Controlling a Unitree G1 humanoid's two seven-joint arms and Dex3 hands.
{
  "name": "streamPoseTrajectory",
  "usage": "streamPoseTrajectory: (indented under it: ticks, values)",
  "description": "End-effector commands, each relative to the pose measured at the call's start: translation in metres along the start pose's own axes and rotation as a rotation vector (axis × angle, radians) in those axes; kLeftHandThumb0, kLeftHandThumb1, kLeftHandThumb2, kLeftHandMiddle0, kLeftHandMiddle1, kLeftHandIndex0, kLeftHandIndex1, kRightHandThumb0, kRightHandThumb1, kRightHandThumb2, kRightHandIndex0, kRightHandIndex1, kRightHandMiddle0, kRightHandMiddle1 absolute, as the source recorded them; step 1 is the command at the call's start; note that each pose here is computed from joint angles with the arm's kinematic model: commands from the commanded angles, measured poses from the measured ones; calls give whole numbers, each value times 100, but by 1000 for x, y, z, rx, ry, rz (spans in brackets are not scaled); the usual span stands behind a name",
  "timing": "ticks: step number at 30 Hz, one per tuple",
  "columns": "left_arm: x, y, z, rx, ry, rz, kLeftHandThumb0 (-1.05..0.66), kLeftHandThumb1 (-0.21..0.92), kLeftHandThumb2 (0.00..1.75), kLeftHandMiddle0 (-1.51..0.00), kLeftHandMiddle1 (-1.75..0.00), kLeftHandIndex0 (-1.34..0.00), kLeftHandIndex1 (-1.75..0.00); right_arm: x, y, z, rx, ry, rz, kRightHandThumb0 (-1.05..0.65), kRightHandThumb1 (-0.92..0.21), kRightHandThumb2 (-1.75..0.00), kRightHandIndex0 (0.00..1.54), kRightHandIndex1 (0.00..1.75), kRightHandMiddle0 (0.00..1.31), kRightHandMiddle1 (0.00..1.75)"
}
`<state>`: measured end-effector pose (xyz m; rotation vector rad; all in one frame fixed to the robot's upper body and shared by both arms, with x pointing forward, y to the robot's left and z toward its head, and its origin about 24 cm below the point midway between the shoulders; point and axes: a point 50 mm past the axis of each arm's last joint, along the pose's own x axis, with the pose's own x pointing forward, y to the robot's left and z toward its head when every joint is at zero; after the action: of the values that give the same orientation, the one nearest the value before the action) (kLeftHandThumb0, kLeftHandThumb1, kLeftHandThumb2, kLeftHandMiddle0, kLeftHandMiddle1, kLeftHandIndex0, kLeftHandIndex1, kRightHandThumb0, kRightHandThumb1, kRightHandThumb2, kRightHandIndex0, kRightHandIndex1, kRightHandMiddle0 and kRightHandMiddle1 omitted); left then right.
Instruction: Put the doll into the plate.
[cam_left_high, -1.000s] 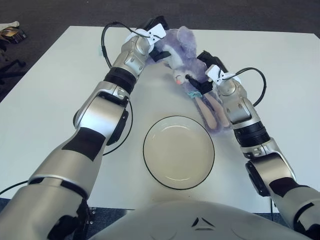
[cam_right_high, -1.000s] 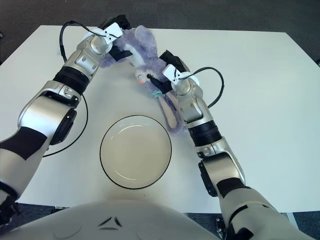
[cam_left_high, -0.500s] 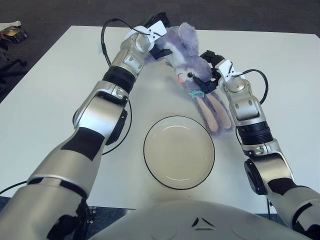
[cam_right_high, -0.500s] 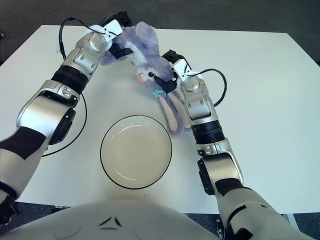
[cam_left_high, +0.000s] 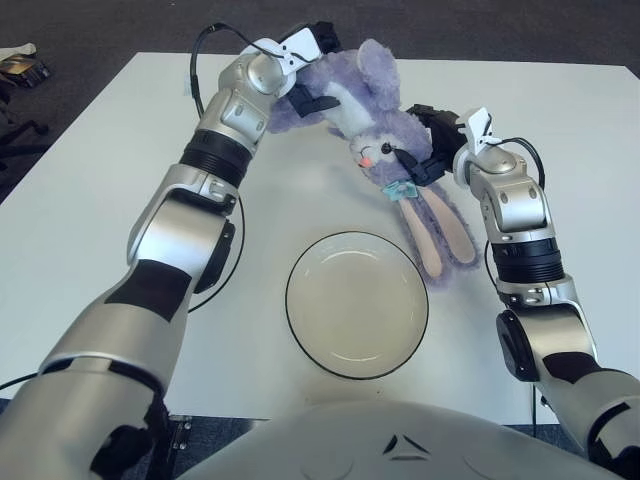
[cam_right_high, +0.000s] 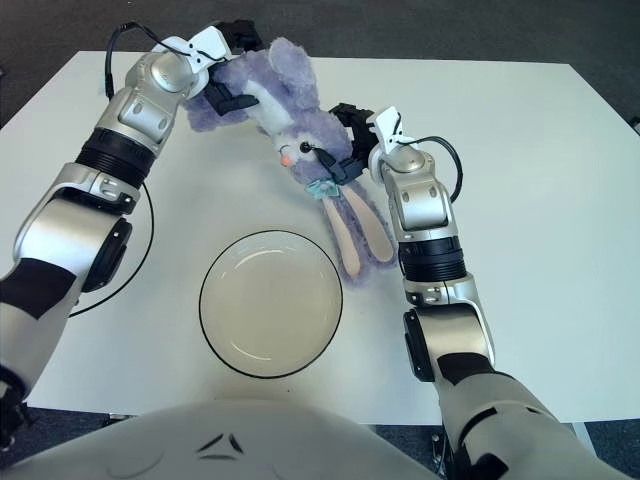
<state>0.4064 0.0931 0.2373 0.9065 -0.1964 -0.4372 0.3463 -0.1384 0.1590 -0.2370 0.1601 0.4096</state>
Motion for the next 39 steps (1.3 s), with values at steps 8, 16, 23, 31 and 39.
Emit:
streamPoseTrajectory:
  ticks: [8,16,23,31,39]
  values:
    - [-14,24,-11,-38,-70,46,-48,32,125,-127,-175,-64,-167,-10,-13,11,91,28,25,0,-1,-163,87,163,61,175]
    - [-19,30,-11,-93,-136,112,-47,36,121,-127,-175,-62,-167,-12,-16,13,133,55,38,0,-3,-162,86,164,60,175]
    - [-29,39,-9,-144,-209,153,-43,49,108,-80,-175,-48,-174,-13,-18,13,171,72,49,0,-5,-160,84,165,59,175]
    - [-49,55,-12,-80,-390,327,-38,74,73,-37,-161,-32,-171,-17,-19,11,210,98,53,0,-6,-159,82,167,57,175]
    - [-57,62,-20,-35,-431,367,-36,82,63,-29,-151,-26,-173,-20,-18,10,262,112,105,0,-8,-157,82,166,57,175]
